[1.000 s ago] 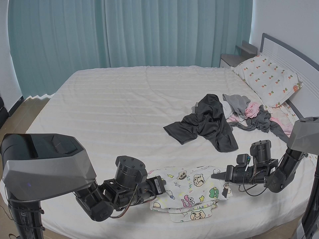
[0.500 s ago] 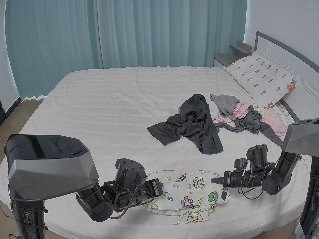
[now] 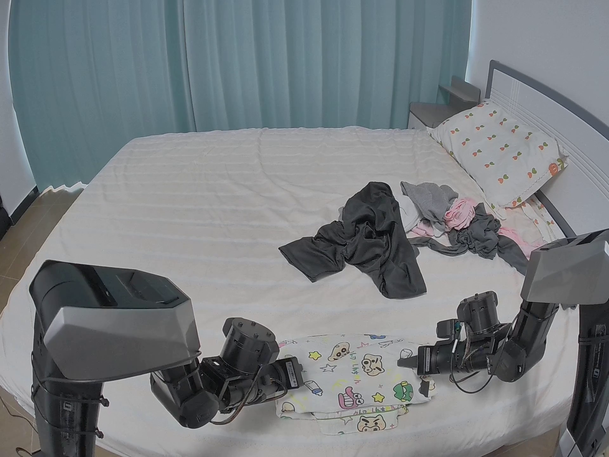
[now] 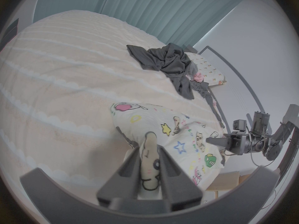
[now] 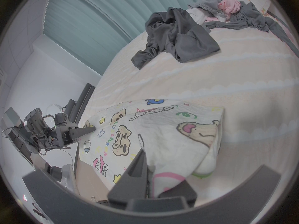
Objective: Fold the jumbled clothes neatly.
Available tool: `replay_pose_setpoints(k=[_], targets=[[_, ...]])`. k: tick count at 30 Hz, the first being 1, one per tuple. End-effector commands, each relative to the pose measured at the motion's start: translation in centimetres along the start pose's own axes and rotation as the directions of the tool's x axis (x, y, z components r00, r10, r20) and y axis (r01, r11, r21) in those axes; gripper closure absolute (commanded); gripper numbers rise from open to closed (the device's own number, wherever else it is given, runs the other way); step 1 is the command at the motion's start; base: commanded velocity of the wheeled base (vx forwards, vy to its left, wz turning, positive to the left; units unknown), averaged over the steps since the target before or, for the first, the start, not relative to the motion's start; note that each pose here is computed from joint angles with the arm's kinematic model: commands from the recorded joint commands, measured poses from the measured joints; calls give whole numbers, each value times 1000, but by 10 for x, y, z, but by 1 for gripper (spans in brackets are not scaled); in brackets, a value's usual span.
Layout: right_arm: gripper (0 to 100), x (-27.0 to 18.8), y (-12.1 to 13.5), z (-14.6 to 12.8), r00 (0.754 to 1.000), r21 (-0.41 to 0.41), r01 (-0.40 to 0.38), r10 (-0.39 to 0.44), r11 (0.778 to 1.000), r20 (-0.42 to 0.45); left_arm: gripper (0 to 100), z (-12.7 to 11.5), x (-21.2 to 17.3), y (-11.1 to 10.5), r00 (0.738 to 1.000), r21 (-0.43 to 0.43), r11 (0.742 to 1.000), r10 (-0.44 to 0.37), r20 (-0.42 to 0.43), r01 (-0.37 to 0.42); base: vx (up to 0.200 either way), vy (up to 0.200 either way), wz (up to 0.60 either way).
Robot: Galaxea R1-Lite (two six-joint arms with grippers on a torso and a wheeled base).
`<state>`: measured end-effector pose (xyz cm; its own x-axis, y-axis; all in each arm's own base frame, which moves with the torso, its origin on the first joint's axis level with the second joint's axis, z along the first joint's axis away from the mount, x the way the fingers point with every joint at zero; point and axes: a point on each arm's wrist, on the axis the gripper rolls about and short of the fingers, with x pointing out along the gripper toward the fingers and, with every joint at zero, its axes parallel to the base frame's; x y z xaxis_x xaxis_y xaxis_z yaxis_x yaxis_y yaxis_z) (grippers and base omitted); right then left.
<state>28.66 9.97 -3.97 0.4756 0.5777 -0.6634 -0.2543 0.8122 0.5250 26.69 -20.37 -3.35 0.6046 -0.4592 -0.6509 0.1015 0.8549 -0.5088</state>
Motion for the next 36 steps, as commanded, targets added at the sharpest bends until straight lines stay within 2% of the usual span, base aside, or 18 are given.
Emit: replay_pose_setpoints(k=[1, 6, 10, 12, 14, 15, 19, 23, 25, 29, 31, 32, 34, 35, 36], targets=[[0, 1, 1, -4, 1000, -4, -2, 2, 1000, -16, 0, -5, 4, 5, 1000, 5, 1000, 23, -14, -23, 0, 0, 0], [0, 2, -2, -6, 999, -6, 9, -9, 1000, -33, 0, -12, 1, 13, 997, 59, 996, 75, -17, -74, 0, 0, 0], [0, -1, -3, -6, 998, -36, 31, -33, 999, -61, 0, -24, -10, 25, 990, 177, 978, 124, -67, -111, 0, 0, 0], [0, -4, 0, -7, 994, -50, 73, -77, 996, -77, 0, -26, -12, 28, 986, 232, 964, 148, -72, -128, 0, 0, 0], [0, -6, 0, -8, 990, -62, 98, -104, 993, -93, 0, -26, -12, 29, 985, 243, 960, 161, -64, -142, 0, 0, 0], [0, -6, -3, -12, 981, -87, 135, -145, 987, -127, 0, -26, -11, 30, 982, 256, 953, 182, -55, -163, 0, 0, 0], [0, -7, -9, -17, 946, -140, 258, -279, 956, -167, 0, -29, -13, 33, 973, 292, 939, 215, -82, -182, 0, 0, 0], [0, -8, -8, -16, 940, -151, 279, -302, 948, -159, 0, -29, -14, 32, 974, 290, 940, 213, -80, -181, 0, 0, 0], [0, -16, -2, -12, 947, -146, 274, -293, 951, -133, 0, -24, -19, 31, 978, 274, 946, 199, -59, -175, 0, 0, 0], [0, -44, 9, -5, 959, -140, 266, -277, 954, -66, 0, 5, -37, 32, 985, 166, 971, 169, 33, -172, 0, 0, 0], [0, -71, 19, 4, 964, -112, 265, -263, 958, 34, 0, 26, -59, 34, 980, 66, 984, 158, 119, -167, 0, 0, 0], [0, -76, 22, 6, 965, -106, 261, -257, 959, 58, 0, 32, -67, 34, 977, 46, 986, 154, 147, -162, 0, 0, 0], [0, -107, 36, 15, 957, -82, 241, -223, 967, 185, 0, 47, -94, 34, 964, 11, 990, 137, 229, -144, 0, 0, 0], [0, -107, 36, 15, 957, -82, 241, -223, 967, 185, 0, 47, -94, 34, 964, 11, 990, 137, 229, -144, 0, 0, 0], [0, -132, 49, 19, 942, -94, 222, -189, 971, 279, 0, 57, -121, 32, 945, -3, 992, 120, 304, -125, 0, 0, 0]])
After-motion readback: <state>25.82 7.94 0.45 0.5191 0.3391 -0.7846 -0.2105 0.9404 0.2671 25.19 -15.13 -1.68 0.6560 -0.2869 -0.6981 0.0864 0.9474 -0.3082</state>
